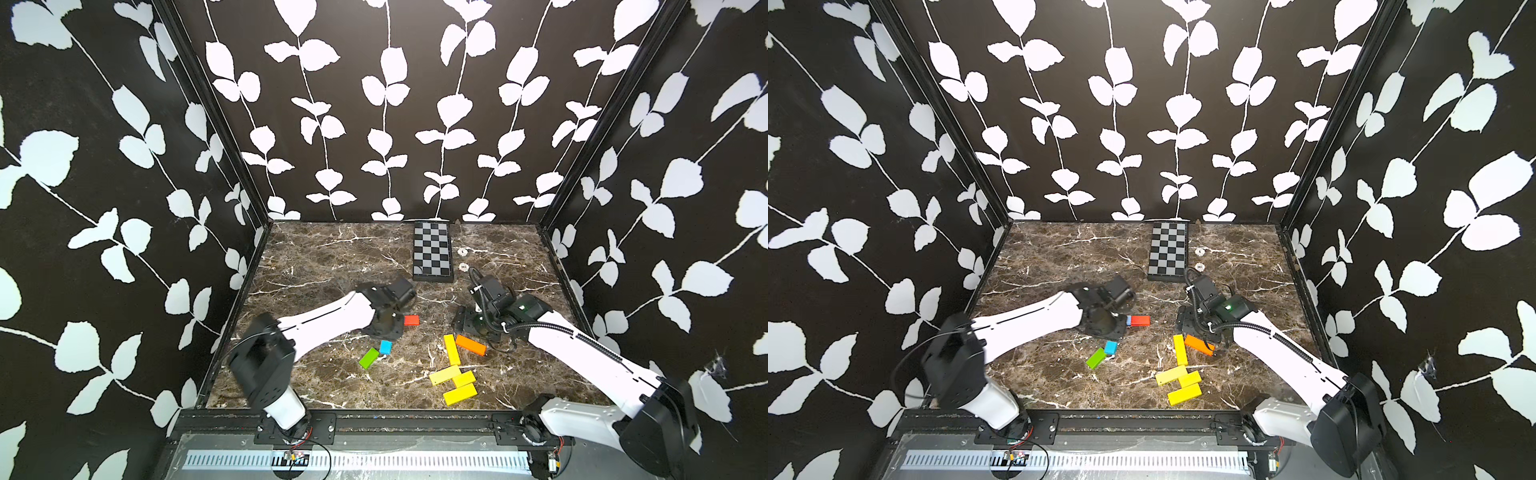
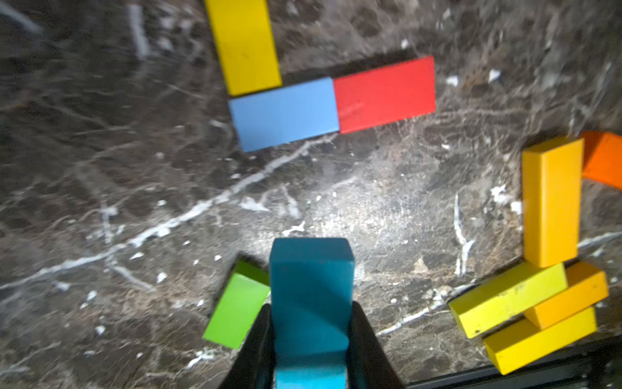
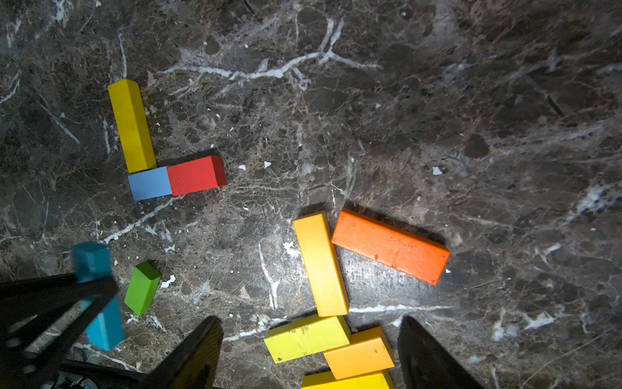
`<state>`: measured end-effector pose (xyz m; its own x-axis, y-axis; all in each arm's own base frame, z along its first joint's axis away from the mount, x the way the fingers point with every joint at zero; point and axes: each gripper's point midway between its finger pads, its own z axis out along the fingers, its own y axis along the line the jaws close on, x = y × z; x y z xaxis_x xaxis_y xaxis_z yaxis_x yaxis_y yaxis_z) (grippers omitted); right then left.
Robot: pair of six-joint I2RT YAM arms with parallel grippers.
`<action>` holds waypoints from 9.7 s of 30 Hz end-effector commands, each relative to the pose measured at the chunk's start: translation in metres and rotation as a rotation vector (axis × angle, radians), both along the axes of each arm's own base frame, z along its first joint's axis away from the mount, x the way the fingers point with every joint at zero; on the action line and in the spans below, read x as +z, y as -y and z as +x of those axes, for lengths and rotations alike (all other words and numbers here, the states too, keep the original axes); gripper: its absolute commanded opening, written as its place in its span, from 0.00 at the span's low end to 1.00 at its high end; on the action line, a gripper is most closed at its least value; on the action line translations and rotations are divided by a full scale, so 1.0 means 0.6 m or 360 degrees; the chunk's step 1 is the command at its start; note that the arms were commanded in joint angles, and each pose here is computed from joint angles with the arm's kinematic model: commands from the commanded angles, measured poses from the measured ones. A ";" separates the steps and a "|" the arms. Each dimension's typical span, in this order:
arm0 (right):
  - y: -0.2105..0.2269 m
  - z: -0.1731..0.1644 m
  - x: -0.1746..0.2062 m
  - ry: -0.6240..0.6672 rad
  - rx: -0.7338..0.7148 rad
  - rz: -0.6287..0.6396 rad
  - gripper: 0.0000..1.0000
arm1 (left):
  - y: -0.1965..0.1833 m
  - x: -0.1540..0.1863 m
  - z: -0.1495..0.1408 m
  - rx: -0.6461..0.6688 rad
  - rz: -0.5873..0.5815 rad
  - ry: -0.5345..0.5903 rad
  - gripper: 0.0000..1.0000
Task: Assemble the letter h with building blocks
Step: Adjust the building block at the center of the board, then assemble the building block at the center of the board, then pick up the building block from the center of the board.
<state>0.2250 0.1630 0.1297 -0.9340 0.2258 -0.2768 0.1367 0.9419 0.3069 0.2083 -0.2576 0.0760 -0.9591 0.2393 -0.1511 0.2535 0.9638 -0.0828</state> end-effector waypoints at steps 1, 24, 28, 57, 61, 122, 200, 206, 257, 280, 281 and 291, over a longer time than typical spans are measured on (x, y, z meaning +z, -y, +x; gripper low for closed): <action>0.006 -0.008 0.001 -0.0017 -0.0033 0.0015 0.80 | 0.020 -0.018 0.001 -0.0063 -0.0009 -0.0040 0.00; 0.002 0.000 0.029 0.0020 -0.0022 0.0028 0.80 | -0.078 -0.099 -0.002 -0.0081 0.0347 -0.0063 0.00; 0.006 -0.002 0.034 0.0027 -0.0026 0.0020 0.80 | -0.057 -0.098 0.002 -0.0085 0.0306 -0.0082 0.38; 0.018 -0.014 0.038 0.0029 -0.0027 0.0005 0.80 | -0.043 -0.114 0.045 0.0168 0.0208 -0.0101 0.46; 0.020 -0.017 0.038 0.0027 -0.0026 -0.0001 0.80 | -0.041 -0.107 0.038 0.0173 0.0168 -0.0114 0.40; 0.029 -0.033 0.040 0.0018 -0.0007 -0.0003 0.80 | -0.042 -0.079 0.026 0.0054 0.0243 -0.0043 0.36; 0.016 -0.023 0.041 0.0055 0.0020 -0.0016 0.81 | -0.094 0.049 0.137 0.0214 -0.0019 0.0130 0.63; -0.025 -0.005 -0.008 -0.0032 0.0172 -0.0196 0.81 | -0.109 0.102 0.139 0.0206 -0.0112 0.0246 0.64; -0.163 0.035 -0.202 -0.0416 0.0413 -0.0300 0.32 | -0.178 0.039 0.089 0.0328 -0.0237 0.0148 0.59; -0.187 0.040 -0.199 -0.0422 0.0476 -0.0344 0.32 | -0.178 0.022 0.089 0.0330 -0.0203 0.0099 0.59; -0.185 0.040 -0.199 -0.0423 0.0470 -0.0354 0.32 | -0.178 0.022 0.089 0.0331 -0.0201 0.0099 0.59; -0.169 0.035 -0.146 -0.0323 0.0336 -0.0396 0.34 | -0.176 -0.019 0.105 0.0341 -0.0118 0.0024 0.58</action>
